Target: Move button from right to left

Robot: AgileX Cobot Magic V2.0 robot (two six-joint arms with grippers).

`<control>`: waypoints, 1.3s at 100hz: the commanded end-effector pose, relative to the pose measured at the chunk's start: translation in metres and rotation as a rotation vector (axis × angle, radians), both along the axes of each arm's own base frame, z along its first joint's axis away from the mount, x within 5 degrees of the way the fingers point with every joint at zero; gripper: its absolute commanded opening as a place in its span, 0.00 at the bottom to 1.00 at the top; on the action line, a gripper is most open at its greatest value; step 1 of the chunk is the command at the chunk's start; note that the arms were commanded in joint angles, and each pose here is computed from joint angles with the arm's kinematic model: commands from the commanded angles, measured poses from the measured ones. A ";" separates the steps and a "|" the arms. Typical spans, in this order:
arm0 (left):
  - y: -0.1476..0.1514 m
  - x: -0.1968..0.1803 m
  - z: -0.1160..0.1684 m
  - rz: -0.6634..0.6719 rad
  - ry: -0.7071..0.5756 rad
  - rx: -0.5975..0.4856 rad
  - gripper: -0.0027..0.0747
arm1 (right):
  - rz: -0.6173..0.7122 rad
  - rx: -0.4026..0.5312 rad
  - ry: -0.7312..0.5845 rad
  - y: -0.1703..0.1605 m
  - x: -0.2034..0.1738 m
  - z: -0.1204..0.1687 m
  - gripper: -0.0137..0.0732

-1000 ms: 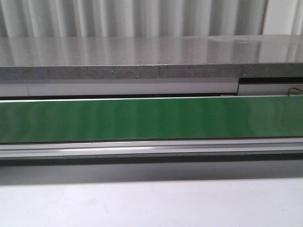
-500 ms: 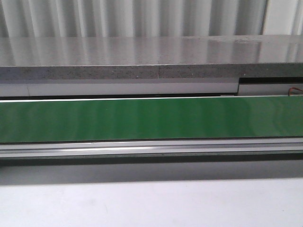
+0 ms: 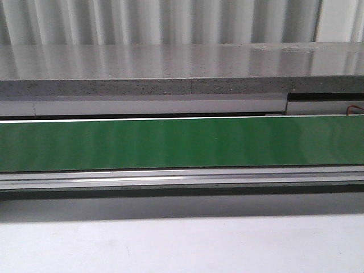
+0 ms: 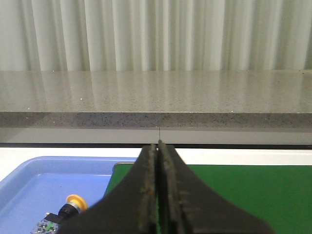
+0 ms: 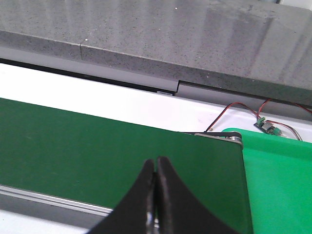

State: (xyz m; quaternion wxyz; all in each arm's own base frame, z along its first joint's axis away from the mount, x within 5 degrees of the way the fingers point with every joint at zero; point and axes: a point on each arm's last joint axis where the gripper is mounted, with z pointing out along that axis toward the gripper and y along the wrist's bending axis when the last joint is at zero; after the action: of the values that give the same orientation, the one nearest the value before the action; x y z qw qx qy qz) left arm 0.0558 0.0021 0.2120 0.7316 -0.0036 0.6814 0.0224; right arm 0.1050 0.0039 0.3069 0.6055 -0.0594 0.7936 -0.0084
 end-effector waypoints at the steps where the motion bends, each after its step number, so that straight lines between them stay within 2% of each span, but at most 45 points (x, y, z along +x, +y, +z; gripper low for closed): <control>1: -0.002 -0.002 0.000 -0.019 -0.080 0.000 0.01 | -0.025 -0.004 -0.091 -0.002 0.001 0.015 0.08; 130: -0.002 -0.002 0.000 -0.020 -0.080 -0.005 0.01 | -0.024 -0.006 -0.091 -0.002 0.001 0.014 0.08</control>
State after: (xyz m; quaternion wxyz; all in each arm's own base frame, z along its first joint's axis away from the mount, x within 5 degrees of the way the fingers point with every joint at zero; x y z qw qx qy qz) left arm 0.0558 0.0022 0.2115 0.7298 -0.0028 0.6832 0.0240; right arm 0.1050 0.0039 0.3069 0.6055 -0.0594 0.7936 -0.0084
